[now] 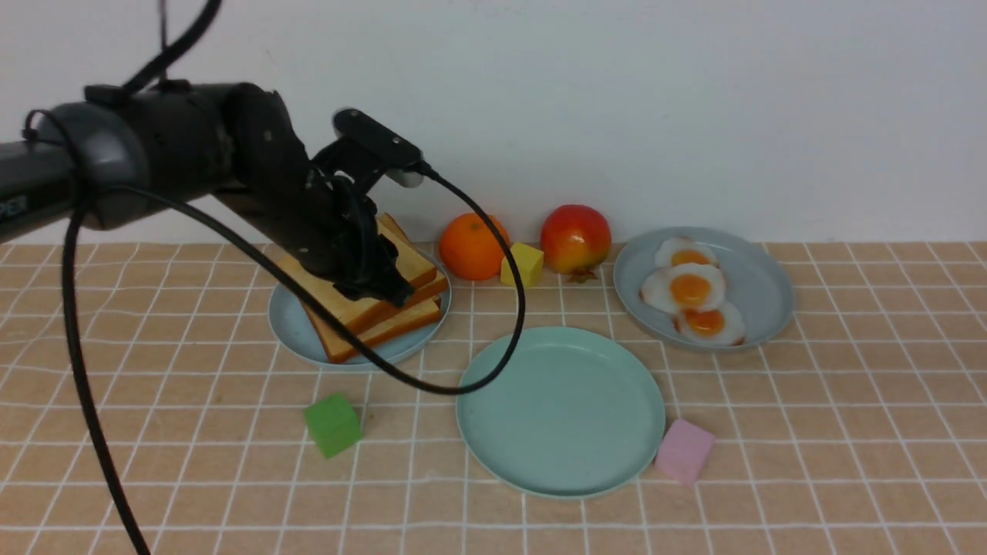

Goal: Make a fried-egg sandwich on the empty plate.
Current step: Use the left arm to grab a slice of bread

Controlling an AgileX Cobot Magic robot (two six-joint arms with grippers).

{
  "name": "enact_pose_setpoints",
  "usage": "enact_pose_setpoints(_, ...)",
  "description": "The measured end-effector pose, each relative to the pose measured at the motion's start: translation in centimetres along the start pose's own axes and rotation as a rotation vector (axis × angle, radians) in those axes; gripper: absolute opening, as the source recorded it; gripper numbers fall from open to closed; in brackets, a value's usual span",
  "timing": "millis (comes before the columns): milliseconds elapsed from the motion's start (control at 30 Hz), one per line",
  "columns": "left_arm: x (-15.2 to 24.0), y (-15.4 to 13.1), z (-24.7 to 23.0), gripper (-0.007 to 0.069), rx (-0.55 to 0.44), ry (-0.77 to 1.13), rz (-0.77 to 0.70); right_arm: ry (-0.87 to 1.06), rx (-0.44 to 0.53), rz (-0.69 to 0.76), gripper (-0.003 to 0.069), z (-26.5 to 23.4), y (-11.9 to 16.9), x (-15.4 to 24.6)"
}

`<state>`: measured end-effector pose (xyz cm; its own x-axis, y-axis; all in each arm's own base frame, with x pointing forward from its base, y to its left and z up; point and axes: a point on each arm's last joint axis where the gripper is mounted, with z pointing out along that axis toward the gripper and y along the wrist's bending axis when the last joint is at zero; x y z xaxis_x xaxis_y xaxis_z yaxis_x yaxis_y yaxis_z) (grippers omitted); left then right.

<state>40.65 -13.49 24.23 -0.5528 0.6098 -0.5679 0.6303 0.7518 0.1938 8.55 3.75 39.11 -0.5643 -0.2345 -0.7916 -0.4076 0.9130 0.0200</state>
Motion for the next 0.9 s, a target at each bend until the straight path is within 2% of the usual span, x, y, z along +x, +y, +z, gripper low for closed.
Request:
enact_pose_setpoints(33, 0.0, 0.2, 0.4, 0.0344, -0.018, -0.003, 0.021, 0.000, 0.000, 0.000, 0.0062, 0.0, 0.0, 0.0)
enact_pose_setpoints(100, 0.1, 0.3, 1.1, 0.0418, -0.037, -0.004, 0.042, 0.001, 0.000, 0.000, 0.0064, 0.0, 0.0, 0.0)
enact_pose_setpoints(167, 0.3, 0.5, 2.1, 0.0456, -0.050, 0.001, 0.061, 0.002, -0.002, 0.001, 0.0067, 0.0, 0.0, 0.0)
enact_pose_setpoints(300, 1.0, 0.5, 3.6, 0.0465, -0.057, 0.032, 0.086, 0.005, -0.010, 0.005, 0.0071, 0.0, 0.1, 0.0)
enact_pose_setpoints(433, 1.3, 0.6, 4.6, 0.0400, -0.063, 0.044, 0.024, 0.006, -0.033, 0.018, 0.0074, 0.0, 0.3, 0.1)
enact_pose_setpoints(567, 1.2, 0.6, 4.6, 0.0297, -0.066, 0.039, -0.030, 0.005, -0.056, 0.030, 0.0075, 0.0, 0.5, 0.0)
enact_pose_setpoints(767, 1.3, 0.4, 4.5, 0.0031, -0.057, 0.055, -0.039, 0.006, -0.073, 0.039, 0.0083, 0.0, 0.7, 0.0)
enact_pose_setpoints(833, 1.2, 0.4, 4.4, 0.0000, -0.057, 0.053, -0.038, 0.006, -0.074, 0.039, 0.0085, 0.0, 0.7, 0.0)
enact_pose_setpoints(900, 1.0, 0.4, 3.9, 0.0000, -0.057, 0.053, -0.039, 0.009, -0.074, 0.039, 0.0085, 0.0, 0.7, 0.1)
